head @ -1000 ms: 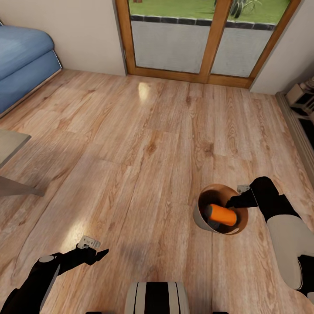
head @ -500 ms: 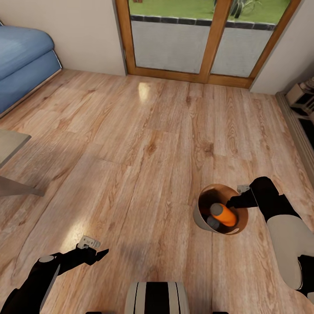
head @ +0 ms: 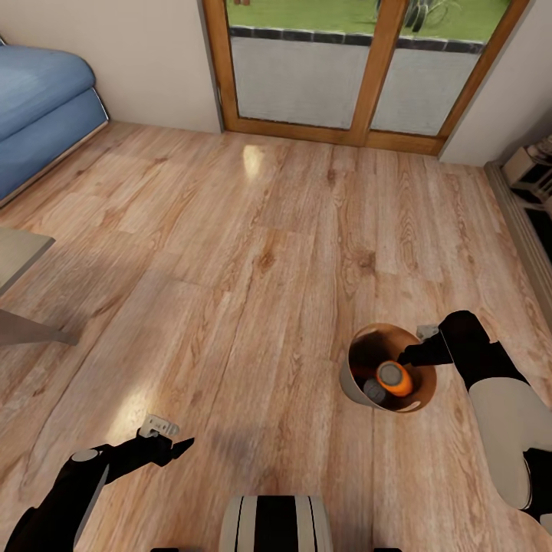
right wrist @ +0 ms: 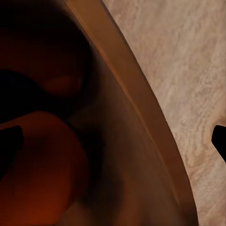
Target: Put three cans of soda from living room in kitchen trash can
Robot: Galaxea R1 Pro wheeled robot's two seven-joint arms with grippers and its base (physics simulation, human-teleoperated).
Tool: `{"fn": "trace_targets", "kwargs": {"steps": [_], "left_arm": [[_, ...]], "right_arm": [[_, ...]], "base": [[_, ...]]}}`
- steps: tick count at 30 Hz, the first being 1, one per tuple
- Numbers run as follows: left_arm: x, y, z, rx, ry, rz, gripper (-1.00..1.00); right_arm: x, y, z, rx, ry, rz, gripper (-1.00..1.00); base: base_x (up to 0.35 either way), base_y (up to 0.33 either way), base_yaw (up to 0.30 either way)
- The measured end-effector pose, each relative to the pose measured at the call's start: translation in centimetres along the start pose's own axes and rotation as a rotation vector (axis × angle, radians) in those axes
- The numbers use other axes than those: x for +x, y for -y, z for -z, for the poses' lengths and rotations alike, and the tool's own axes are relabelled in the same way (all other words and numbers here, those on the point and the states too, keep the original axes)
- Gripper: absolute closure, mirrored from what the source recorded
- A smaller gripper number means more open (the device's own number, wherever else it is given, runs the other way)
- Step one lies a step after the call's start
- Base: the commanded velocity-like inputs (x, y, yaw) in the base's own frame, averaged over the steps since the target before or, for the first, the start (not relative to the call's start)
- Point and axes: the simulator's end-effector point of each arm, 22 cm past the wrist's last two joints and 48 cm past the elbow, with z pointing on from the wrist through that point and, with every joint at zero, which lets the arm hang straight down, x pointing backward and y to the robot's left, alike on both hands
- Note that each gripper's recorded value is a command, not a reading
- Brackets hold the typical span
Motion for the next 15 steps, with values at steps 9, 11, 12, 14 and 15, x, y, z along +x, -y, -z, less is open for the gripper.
{"fn": "trace_targets", "kwargs": {"steps": [9, 11, 12, 14, 15], "left_arm": [[1.4, -0.1, -0.8, 0.003, -0.028, 0.009, -1.0], [1.8, -0.2, -1.0, 0.004, -0.037, 0.011, -1.0], [2.0, -0.2, -1.1, 0.004, -0.042, 0.013, -1.0], [2.4, -0.2, -1.3, 0.005, -0.05, 0.015, -1.0], [2.6, -0.3, -1.4, 0.005, -0.054, 0.017, -1.0]], "right_arm": [[0.1, 0.2, -1.2, 0.01, -0.008, 0.005, -1.0], [-0.3, 0.4, -1.2, 0.019, 0.001, 0.01, -1.0], [-0.5, 0.5, -1.3, 0.022, 0.005, 0.011, -1.0], [-0.8, 0.8, -1.3, 0.037, 0.012, 0.02, -1.0], [-0.9, 0.9, -1.3, 0.043, 0.016, 0.023, -1.0]], "base": [[0.0, 0.0, 0.0], [0.0, 0.0, 0.0], [0.0, 0.0, 0.0], [0.0, 0.0, 0.0], [0.0, 0.0, 0.0]]}}
